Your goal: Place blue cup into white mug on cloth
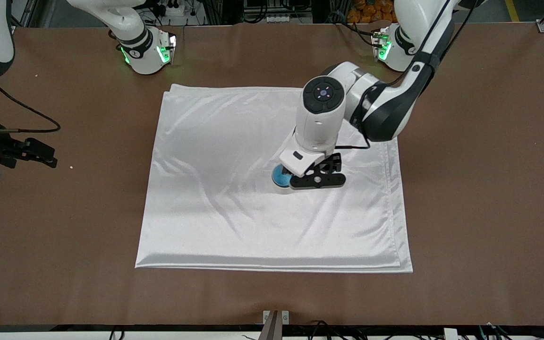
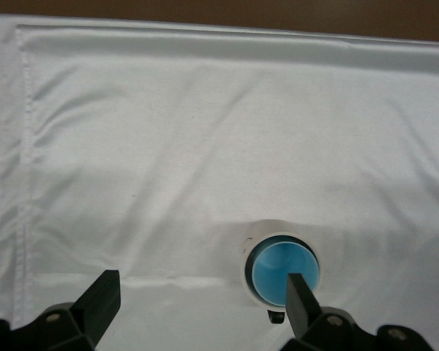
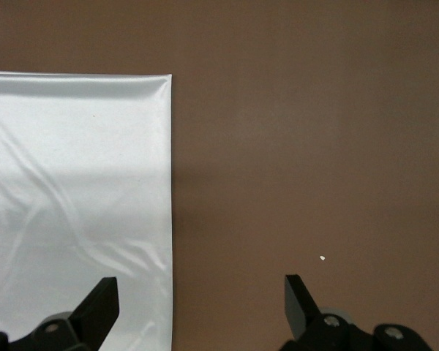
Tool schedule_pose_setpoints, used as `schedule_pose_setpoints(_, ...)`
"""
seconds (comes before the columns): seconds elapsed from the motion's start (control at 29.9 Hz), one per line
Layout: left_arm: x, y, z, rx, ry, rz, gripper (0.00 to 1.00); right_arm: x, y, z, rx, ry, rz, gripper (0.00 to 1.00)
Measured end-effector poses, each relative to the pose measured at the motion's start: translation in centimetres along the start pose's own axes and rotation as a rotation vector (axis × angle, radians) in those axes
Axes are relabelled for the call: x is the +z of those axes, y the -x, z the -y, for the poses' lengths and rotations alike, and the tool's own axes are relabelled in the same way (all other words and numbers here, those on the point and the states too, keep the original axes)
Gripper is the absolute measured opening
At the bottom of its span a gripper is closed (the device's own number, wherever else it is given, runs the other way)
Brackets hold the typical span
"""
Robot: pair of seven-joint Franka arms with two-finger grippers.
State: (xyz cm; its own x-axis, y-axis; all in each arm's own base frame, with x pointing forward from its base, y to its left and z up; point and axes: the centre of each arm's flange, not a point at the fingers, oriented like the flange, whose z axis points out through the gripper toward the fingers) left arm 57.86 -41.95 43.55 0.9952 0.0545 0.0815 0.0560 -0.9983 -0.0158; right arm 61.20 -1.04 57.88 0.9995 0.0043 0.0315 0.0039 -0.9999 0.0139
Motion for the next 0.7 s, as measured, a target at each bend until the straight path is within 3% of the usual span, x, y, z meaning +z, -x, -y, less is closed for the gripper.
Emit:
schedule_pose_setpoints(0.27,-4.2,-0.7,6.3,-0.016,-0.06,-0.018,1.0,-0.2,0.1,-0.4,0.005,0.0,-0.006,1.0)
schedule_pose_setpoints(0.7,-9.0,-1.1,16.8,0.018,-0.05,0.008,1.0,0.0,0.6,-0.9,0.011,-0.001,0.001,1.0)
